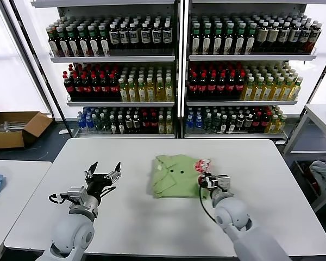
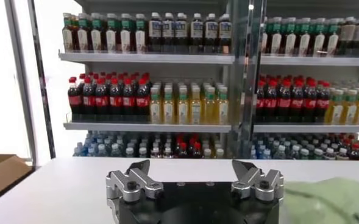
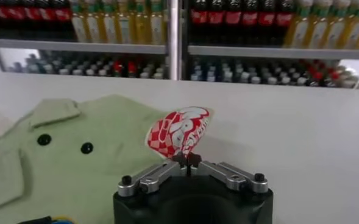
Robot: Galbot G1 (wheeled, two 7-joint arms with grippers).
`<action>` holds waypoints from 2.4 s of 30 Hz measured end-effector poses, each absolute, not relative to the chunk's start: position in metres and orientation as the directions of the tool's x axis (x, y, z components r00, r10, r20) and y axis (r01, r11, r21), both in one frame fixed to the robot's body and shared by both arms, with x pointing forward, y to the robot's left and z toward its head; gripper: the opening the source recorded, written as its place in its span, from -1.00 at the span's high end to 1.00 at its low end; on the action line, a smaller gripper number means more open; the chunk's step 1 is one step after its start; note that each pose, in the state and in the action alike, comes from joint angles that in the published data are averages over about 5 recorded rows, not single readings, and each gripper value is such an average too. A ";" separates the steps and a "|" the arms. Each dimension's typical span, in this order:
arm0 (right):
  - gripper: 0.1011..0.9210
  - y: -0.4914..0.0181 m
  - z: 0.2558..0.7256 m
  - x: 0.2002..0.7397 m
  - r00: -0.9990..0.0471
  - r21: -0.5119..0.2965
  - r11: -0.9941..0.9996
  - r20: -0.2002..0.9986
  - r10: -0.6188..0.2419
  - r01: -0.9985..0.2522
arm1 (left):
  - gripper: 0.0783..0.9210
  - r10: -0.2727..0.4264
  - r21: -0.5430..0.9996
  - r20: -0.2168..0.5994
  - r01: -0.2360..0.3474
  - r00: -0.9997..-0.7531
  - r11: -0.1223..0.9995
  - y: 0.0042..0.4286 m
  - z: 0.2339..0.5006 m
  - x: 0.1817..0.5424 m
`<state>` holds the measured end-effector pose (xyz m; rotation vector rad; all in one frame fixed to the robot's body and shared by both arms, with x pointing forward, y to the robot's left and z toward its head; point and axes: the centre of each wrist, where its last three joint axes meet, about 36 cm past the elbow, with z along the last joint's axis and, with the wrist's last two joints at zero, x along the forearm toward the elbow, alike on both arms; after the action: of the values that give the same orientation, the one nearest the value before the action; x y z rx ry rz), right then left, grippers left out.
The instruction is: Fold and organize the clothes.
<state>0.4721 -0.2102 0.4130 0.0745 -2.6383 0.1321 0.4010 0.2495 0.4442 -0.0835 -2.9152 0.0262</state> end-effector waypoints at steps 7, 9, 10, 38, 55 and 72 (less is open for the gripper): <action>0.36 -0.227 0.417 0.463 -0.920 -0.156 0.986 0.393 0.010 -0.056 | -0.77 0.070 -0.030 0.235 0.064 -0.969 0.997 0.243 0.440 0.398; 0.21 -0.222 0.422 0.455 -0.934 -0.156 0.986 0.357 -0.004 -0.063 | -0.77 0.074 -0.033 0.238 0.068 -0.969 0.997 0.241 0.439 0.398; 0.15 -0.218 0.425 0.451 -0.941 -0.153 0.986 0.339 -0.013 -0.069 | -0.77 0.077 -0.035 0.238 0.070 -0.968 0.997 0.240 0.438 0.398; -0.76 -0.145 0.390 0.400 -0.892 0.088 0.990 0.447 0.061 0.112 | -0.77 0.110 -0.053 0.245 0.100 -0.963 0.994 0.237 0.429 0.386; -0.76 -0.156 0.434 0.399 -0.924 0.131 0.985 0.380 0.055 0.113 | -0.77 0.114 -0.055 0.262 0.103 -0.958 0.993 0.236 0.426 0.380; -0.76 -0.102 0.419 0.504 -0.934 -0.027 0.995 0.345 0.097 0.093 | -0.77 0.094 -0.047 0.279 0.085 -0.956 0.995 0.243 0.424 0.374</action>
<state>0.5042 -0.1019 0.4185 -0.1370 -2.7848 0.0143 0.3743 0.2433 0.4238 -0.1308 -2.8536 0.0495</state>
